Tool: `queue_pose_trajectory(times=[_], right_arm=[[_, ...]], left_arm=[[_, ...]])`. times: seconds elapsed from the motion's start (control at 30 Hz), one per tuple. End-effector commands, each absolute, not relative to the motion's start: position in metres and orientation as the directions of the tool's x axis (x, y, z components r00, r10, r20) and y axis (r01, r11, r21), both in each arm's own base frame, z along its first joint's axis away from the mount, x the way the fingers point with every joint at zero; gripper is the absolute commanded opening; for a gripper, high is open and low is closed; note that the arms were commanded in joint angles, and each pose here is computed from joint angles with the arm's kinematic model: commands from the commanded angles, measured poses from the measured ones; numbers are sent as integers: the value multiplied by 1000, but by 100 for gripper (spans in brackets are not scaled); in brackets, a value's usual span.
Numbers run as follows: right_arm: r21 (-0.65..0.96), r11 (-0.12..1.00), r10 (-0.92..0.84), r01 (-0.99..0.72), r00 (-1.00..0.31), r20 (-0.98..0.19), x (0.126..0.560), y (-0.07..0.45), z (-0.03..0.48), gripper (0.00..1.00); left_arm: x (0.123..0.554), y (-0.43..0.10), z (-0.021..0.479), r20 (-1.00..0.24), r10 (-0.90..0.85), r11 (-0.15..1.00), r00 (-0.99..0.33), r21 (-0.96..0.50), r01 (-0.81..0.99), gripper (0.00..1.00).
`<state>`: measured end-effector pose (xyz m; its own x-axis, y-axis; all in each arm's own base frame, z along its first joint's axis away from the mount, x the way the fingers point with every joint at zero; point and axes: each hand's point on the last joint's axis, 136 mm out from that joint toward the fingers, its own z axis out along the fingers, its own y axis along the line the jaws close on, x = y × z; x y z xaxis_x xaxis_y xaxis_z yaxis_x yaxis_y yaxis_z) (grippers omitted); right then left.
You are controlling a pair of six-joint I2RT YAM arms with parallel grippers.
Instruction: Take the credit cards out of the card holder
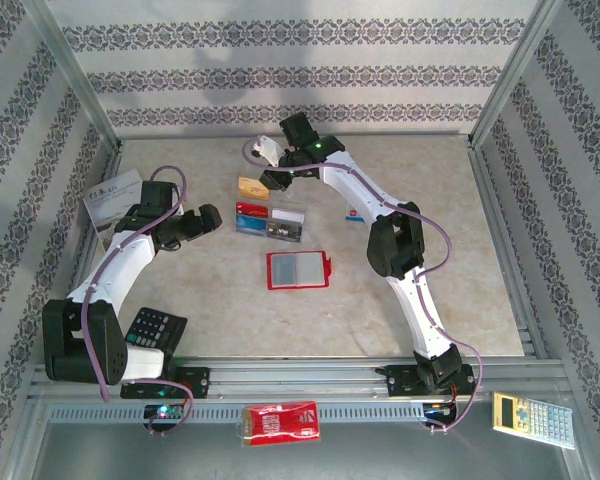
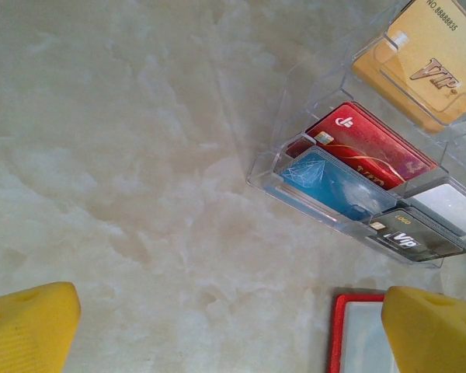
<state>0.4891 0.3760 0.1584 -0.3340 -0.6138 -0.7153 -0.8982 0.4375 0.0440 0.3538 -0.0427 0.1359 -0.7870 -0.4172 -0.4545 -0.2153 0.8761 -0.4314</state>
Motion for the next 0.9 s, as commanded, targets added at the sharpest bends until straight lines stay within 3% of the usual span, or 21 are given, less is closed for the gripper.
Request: queue_pose_trajectory(times=[0.0, 0.3, 0.47, 0.63, 0.87], right_arm=[[50, 486, -574, -872, -362, -735, 487, 372, 188, 24], [113, 716, -437, -689, -568, -697, 463, 339, 209, 35], [206, 816, -301, -540, -701, -647, 423, 314, 189, 48], [319, 882, -116, -346, -818, -564, 375, 293, 151, 54], [380, 907, -16, -183, -915, -403, 313, 306, 90, 65]], left_arm=[[355, -41, 143, -450, -416, 874, -790, -439, -210, 100], [354, -50, 143, -424, -435, 847, -794, -491, -202, 100], [351, -57, 142, -410, -450, 827, -794, -526, -197, 100], [348, -61, 140, -398, -469, 807, -788, -556, -199, 100], [347, -65, 131, -376, -494, 785, -784, -581, -216, 100]])
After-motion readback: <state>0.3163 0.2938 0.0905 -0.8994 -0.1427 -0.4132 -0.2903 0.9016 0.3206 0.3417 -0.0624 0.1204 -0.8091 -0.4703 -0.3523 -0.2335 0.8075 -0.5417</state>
